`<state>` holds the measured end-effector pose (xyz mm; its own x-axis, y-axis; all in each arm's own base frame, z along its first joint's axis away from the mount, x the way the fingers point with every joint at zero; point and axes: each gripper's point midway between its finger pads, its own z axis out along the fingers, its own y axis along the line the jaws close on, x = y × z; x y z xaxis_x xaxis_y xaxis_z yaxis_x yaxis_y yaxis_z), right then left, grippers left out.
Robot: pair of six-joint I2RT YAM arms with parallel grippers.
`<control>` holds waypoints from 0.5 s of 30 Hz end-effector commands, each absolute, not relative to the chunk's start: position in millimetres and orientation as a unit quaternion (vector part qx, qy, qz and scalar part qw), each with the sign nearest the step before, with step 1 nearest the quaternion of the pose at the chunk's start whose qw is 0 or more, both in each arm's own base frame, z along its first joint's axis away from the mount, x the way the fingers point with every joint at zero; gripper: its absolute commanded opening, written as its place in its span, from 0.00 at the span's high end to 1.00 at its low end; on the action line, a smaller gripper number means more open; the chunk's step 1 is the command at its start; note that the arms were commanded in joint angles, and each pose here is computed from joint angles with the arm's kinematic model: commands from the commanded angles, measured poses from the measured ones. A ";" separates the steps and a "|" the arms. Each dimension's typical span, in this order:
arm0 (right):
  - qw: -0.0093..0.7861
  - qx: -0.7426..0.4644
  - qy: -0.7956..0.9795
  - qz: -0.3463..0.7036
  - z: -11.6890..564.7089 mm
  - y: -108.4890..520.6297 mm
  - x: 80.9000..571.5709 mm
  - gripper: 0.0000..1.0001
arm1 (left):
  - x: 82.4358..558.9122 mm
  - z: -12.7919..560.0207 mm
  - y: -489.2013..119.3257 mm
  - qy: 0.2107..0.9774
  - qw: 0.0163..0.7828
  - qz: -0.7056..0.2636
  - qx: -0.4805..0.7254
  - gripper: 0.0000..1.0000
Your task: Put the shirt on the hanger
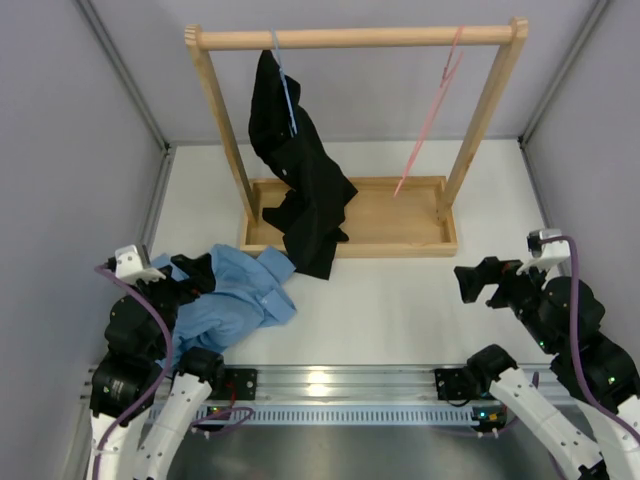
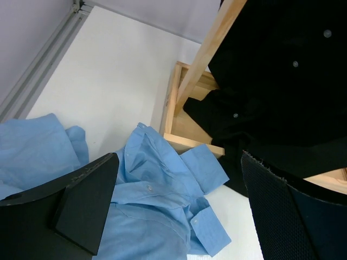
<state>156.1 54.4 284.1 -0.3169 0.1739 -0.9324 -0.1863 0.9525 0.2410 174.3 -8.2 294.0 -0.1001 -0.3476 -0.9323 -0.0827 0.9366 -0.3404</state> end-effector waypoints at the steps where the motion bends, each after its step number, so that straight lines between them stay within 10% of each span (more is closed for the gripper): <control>1: 0.616 0.007 0.767 0.178 312.9 57.3 158.6 0.01 | 177.3 299.8 2.4 0.719 0.667 -0.087 -0.178 0.02; 15: 0.593 -0.021 0.782 0.190 302.1 70.4 160.2 0.01 | 169.3 308.0 24.4 0.729 0.630 -0.051 -0.262 0.02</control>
<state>153.0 65.2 282.4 -0.3410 0.1641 -0.9256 -0.2400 0.9368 0.2545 173.8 15.2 292.5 -0.0843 -0.3795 -0.9213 -0.2373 0.9057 -0.3514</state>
